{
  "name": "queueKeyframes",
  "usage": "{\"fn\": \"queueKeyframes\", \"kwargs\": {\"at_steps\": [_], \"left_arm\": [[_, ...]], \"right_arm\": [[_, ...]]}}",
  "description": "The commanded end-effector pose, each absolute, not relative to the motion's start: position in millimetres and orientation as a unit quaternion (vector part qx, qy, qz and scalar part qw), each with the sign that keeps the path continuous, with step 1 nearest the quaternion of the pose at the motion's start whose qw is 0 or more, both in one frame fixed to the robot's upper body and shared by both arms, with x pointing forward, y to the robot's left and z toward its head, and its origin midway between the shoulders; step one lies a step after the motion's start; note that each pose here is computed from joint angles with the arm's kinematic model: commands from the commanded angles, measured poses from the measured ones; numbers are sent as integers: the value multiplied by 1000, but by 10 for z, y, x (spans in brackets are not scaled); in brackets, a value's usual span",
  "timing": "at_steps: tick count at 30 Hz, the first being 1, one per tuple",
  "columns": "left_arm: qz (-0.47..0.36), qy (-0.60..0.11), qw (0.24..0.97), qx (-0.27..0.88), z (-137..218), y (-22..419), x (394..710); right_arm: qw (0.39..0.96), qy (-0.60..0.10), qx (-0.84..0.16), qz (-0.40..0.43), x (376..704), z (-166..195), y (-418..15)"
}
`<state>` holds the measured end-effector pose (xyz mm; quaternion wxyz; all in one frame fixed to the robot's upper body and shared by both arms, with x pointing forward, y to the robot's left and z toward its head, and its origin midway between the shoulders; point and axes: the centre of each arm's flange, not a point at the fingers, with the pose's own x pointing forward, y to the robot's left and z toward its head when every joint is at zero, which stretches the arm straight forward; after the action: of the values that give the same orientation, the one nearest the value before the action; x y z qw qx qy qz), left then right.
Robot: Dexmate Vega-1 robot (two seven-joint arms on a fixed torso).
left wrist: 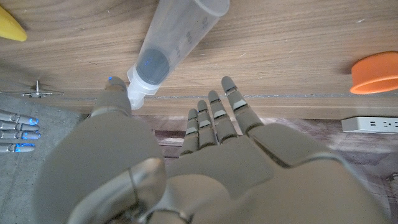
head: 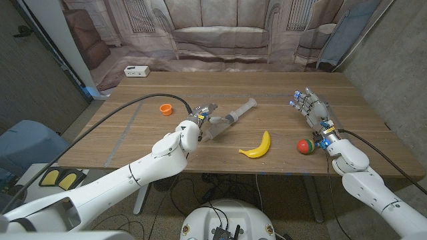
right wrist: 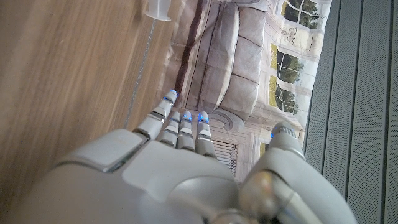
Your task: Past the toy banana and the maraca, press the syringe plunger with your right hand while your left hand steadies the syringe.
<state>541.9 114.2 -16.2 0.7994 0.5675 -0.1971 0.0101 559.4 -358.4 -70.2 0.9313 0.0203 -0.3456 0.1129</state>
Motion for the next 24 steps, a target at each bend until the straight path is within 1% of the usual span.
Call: {"fn": "queueKeyframes", "kwargs": {"at_steps": [1,12,20,24], "left_arm": [[1,-179,793,582,-193,1072,5437],[-1,-170,793,586,-253,1029,5459],[42,-173,775,606,-332,978,5436],[36,-174,772,611,-373,943,5447]], "right_arm": [[931,-345,23,114,5605,-732,-3595],[933,-341,23,111,5596,-745,-3613],[934,-340,24,111,5595,-755,-3628],[934,-339,26,111,5594,-760,-3630]]}}
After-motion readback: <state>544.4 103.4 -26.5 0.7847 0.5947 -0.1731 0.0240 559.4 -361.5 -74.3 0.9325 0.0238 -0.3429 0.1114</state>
